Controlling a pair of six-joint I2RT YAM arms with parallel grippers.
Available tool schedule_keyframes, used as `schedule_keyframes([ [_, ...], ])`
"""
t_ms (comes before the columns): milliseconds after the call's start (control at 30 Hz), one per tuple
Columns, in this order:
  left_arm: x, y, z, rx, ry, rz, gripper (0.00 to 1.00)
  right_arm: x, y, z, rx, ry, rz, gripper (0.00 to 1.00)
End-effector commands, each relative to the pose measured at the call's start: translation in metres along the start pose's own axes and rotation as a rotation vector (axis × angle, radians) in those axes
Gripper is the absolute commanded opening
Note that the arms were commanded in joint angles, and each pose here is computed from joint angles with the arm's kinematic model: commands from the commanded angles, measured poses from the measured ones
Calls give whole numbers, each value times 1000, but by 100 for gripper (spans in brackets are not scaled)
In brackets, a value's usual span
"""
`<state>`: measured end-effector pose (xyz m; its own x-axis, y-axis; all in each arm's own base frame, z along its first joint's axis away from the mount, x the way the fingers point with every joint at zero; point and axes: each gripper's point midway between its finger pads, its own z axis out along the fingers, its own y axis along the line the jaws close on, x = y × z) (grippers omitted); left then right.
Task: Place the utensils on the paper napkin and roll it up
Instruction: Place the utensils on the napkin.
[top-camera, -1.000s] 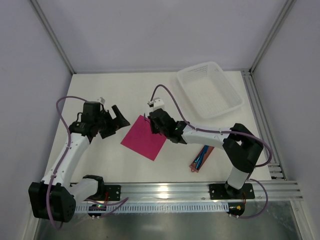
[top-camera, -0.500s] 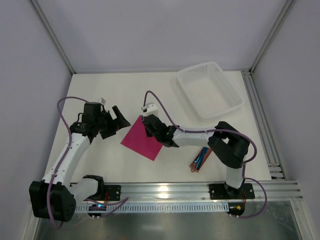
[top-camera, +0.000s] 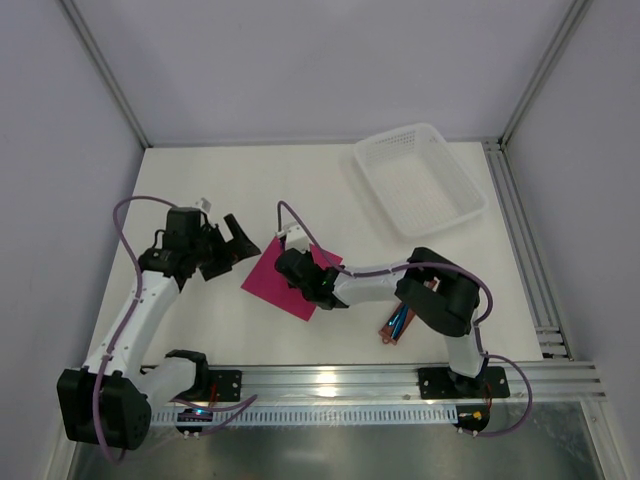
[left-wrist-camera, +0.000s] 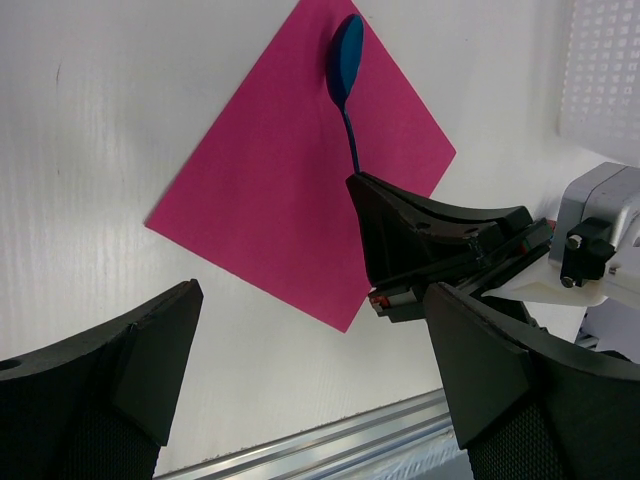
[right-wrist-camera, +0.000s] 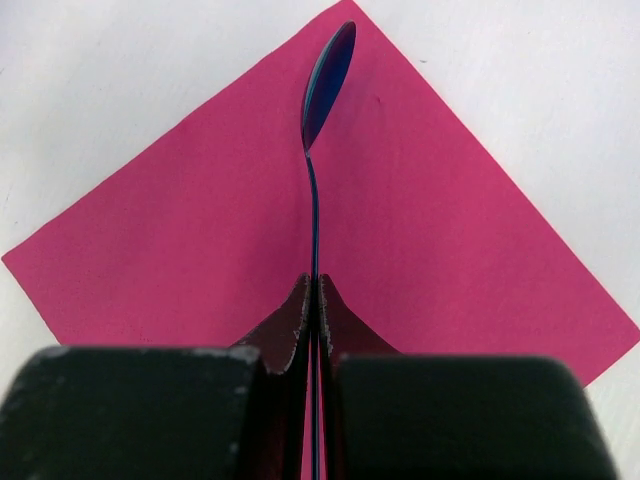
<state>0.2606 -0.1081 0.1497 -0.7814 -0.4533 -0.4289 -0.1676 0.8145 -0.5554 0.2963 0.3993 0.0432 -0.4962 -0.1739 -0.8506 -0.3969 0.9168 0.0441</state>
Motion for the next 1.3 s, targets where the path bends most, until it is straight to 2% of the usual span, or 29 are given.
schedule_keyframes([
  [0,-6,-6,-3,39,-35,23,98,-4,1,1,34,-45,58,4],
  [567,7,3,7,36,-4,2,97,9,3,-2,25,-16,106,4],
  [900,7,4,10,33,-3,0,97,-35,17,-14,-89,-112,127,4],
  [1267,6,8,13,14,0,4,97,-37,3,3,-79,-108,178,4],
])
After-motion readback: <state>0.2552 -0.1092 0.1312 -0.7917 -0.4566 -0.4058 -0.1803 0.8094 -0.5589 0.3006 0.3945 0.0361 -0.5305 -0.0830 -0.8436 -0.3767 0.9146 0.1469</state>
